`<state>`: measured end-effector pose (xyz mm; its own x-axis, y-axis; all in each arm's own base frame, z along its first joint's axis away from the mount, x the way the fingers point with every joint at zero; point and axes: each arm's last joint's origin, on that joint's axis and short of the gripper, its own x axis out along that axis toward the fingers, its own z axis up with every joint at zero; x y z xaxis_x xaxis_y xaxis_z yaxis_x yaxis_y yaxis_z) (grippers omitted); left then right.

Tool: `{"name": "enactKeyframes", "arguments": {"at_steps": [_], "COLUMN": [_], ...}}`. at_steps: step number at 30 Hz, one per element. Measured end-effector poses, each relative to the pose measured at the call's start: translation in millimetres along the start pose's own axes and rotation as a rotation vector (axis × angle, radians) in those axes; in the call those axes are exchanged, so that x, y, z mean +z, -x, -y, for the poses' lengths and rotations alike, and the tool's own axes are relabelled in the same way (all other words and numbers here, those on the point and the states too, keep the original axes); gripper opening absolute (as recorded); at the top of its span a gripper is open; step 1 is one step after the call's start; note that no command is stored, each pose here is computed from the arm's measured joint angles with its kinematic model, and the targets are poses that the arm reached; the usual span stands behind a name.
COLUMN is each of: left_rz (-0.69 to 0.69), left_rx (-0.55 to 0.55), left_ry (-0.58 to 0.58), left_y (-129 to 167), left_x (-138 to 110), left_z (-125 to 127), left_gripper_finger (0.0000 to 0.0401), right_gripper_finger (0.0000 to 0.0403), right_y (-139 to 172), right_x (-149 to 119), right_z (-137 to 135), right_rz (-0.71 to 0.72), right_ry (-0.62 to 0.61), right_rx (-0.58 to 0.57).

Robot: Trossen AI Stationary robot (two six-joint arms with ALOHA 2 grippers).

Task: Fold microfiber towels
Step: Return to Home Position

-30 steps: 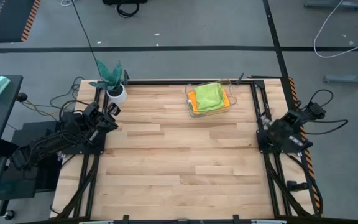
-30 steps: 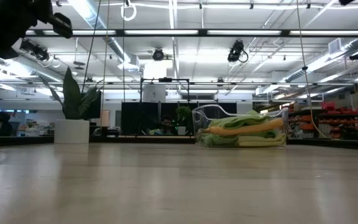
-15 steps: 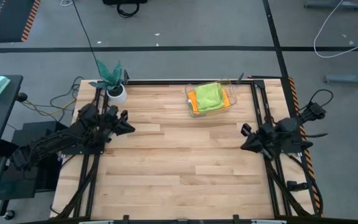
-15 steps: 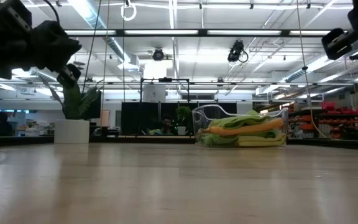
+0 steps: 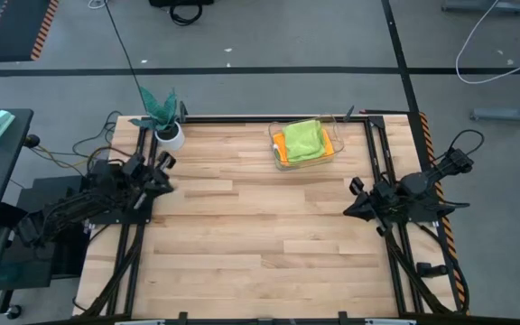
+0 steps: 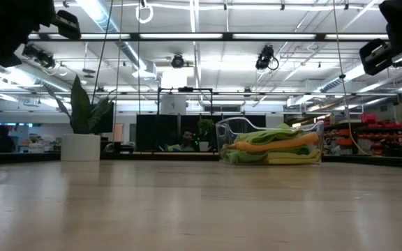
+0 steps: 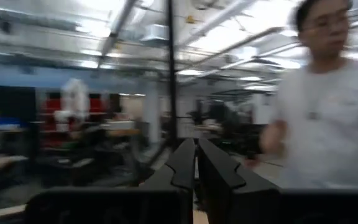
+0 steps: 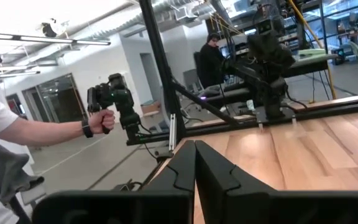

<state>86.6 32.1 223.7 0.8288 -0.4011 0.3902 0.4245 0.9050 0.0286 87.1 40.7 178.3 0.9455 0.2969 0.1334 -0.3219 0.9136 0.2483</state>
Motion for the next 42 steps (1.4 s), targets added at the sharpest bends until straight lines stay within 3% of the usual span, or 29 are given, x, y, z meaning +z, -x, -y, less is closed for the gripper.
{"name": "enactKeyframes", "arguments": {"at_steps": [5, 9, 24, 34, 42], "left_rz": [-0.013, 0.022, 0.063, 0.055, 0.050], "left_rx": [-0.076, -0.153, -0.223, -0.288, -0.289], "left_ry": [0.116, 0.008, -0.073, -0.088, -0.065], "left_y": [1.1, 3.7, 13.8, 18.9, 18.9], "left_x": [4.0, 13.3, 24.6, 27.8, 27.8], "left_z": [6.2, 17.2, 40.3, 52.6, 52.6], "left_gripper_finger": [0.0033, 0.0039, 0.0026, 0.0039, 0.0030], "right_gripper_finger": [0.0016, 0.0016, 0.0016, 0.0016, 0.0016], "right_y": [0.0, 0.1, 0.1, -0.3, -0.1], "right_x": [1.4, 5.3, 6.1, 9.4, 11.6], "right_z": [-0.3, -0.7, -0.5, 12.0, 19.4], "right_rz": [0.015, 0.055, 0.063, 0.111, 0.119], "right_ry": [0.005, -0.010, -0.019, 0.002, 0.065], "right_rx": [0.003, 0.007, 0.002, -0.174, -0.219]}}
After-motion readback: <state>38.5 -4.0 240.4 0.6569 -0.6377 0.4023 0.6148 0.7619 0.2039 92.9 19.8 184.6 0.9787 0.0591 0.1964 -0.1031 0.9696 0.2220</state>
